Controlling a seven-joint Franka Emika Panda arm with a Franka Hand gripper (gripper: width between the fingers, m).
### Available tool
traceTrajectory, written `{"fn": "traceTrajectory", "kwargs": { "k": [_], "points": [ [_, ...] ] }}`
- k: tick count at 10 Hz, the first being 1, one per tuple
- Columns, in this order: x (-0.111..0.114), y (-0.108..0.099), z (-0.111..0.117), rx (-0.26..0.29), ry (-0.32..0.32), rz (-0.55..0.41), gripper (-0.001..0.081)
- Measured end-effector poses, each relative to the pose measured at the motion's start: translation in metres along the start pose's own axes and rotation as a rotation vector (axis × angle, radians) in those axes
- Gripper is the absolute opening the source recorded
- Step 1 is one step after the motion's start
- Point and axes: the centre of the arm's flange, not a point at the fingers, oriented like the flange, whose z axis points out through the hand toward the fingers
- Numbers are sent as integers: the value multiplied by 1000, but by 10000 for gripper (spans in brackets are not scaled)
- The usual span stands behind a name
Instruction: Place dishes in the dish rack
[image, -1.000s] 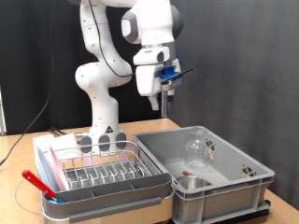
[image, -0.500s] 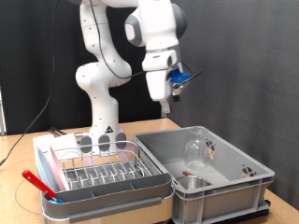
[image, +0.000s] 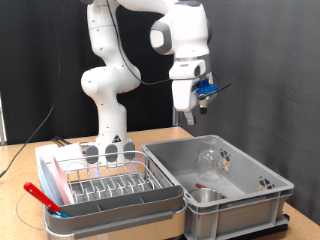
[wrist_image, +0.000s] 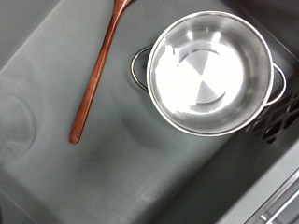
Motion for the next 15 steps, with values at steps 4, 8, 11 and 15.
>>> {"fn": "traceTrajectory", "kwargs": {
  "k": [4, 8, 11, 15],
  "points": [
    [3, -4, 18, -40, 3, 124, 808],
    [9, -11, 21, -2, 10, 138, 808],
    [4, -9, 30, -10, -17, 77, 808],
    [5, -7, 84, -76, -50, -65, 808]
  ]
}}
